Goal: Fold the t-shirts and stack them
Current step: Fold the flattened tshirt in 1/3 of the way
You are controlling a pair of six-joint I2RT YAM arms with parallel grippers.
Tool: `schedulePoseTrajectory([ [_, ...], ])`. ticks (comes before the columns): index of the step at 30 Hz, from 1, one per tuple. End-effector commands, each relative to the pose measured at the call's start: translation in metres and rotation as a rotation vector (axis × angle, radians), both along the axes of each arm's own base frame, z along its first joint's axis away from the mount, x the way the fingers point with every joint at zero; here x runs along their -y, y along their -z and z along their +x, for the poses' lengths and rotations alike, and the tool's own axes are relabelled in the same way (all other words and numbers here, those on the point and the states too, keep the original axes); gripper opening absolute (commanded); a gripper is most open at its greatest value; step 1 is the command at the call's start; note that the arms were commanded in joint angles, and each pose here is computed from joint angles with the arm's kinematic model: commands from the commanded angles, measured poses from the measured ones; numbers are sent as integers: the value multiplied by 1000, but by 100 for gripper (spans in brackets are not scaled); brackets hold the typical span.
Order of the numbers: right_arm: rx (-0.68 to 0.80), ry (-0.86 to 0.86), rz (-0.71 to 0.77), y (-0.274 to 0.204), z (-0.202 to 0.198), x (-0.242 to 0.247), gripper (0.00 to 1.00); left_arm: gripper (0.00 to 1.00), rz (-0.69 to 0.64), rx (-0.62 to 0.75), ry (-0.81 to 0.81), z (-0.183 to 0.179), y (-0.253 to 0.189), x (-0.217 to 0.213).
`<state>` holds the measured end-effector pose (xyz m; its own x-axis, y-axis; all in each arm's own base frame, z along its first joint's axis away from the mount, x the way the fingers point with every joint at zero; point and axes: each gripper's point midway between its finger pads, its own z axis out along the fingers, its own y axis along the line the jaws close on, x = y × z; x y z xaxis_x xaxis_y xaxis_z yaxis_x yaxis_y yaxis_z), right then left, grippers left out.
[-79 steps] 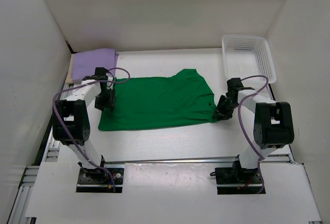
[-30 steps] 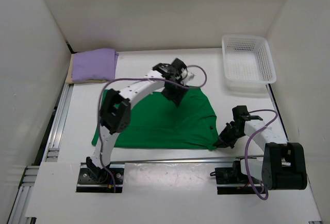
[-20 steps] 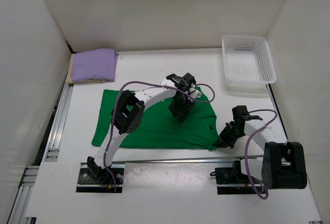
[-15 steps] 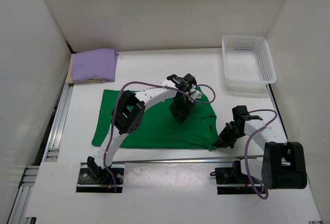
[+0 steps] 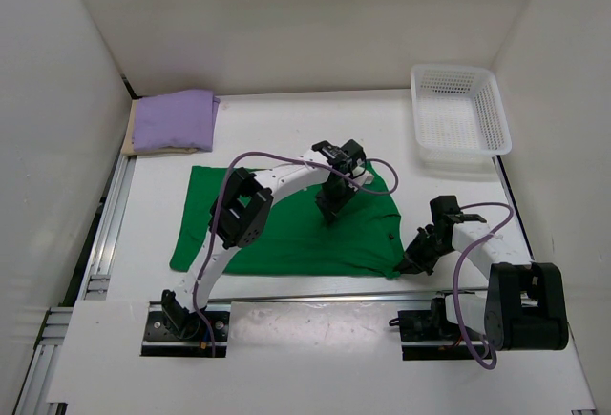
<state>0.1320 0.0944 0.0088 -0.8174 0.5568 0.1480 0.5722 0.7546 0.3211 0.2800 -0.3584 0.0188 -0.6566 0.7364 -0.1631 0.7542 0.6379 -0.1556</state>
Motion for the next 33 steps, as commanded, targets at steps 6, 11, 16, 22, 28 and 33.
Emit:
schedulePoseTrajectory([
  [6, 38, -7, -250, 1, 2, 42, 44, 10, -95, 203, -25, 25, -66, 1],
  [11, 331, -11, -297, -60, 55, 46, 47, 10, -103, 195, -11, 16, -69, 1],
  [16, 475, -124, -220, -86, 103, 27, 49, 12, -98, 173, -7, 14, -61, 3],
  [22, 493, -273, -78, -90, 150, -8, 50, 12, -86, 173, -9, 15, -57, 1],
  [28, 446, -369, 17, -72, 168, -31, 51, 12, -66, 168, -10, 14, -50, -2],
  [33, 393, -418, 23, -51, 175, -42, 53, 12, -73, 174, -11, 16, -51, 0],
])
